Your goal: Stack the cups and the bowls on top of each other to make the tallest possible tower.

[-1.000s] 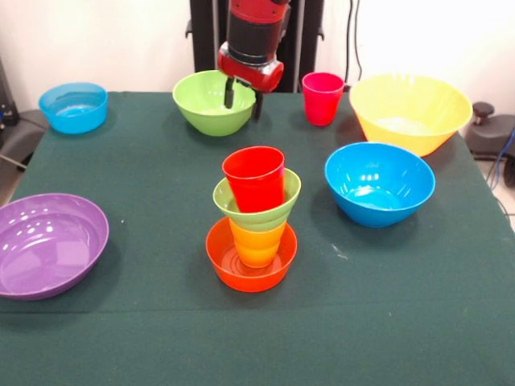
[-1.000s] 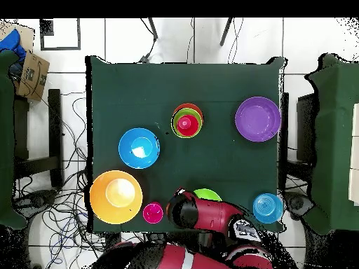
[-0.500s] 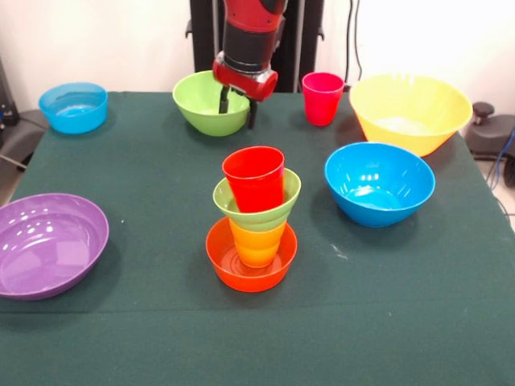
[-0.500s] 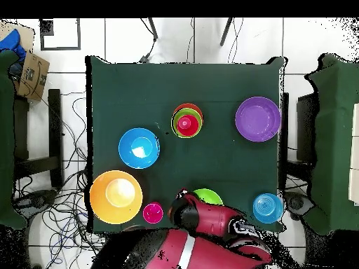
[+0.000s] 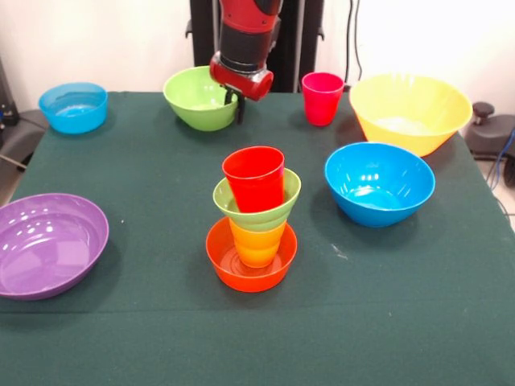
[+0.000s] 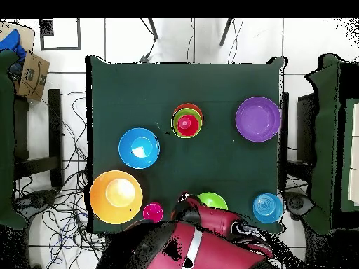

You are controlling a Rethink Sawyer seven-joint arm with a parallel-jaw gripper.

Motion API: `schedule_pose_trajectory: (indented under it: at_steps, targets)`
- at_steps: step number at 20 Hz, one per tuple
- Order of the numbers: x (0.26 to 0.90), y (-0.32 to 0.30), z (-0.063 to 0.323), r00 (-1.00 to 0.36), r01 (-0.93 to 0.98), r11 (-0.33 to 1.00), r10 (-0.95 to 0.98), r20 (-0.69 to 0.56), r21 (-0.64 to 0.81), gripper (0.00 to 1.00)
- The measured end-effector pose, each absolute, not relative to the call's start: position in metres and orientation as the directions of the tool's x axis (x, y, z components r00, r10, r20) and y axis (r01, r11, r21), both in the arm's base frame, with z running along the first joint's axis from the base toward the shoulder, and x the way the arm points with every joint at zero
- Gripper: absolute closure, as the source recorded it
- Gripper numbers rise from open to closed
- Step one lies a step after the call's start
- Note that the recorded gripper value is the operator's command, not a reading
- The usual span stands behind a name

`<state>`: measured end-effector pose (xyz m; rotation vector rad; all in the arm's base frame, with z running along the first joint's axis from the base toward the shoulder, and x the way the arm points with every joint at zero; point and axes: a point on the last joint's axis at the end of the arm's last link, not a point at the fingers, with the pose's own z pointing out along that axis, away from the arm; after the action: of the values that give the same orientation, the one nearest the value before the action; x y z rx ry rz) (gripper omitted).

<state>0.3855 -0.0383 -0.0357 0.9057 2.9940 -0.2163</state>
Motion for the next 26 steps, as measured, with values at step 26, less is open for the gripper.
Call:
schedule_pose_trajectory:
  at_steps: [26]
  targets:
    - [0.48, -0.077, 0.1, -0.79, 0.597, 0.775, 0.613, 0.017, -0.206, 1.0]
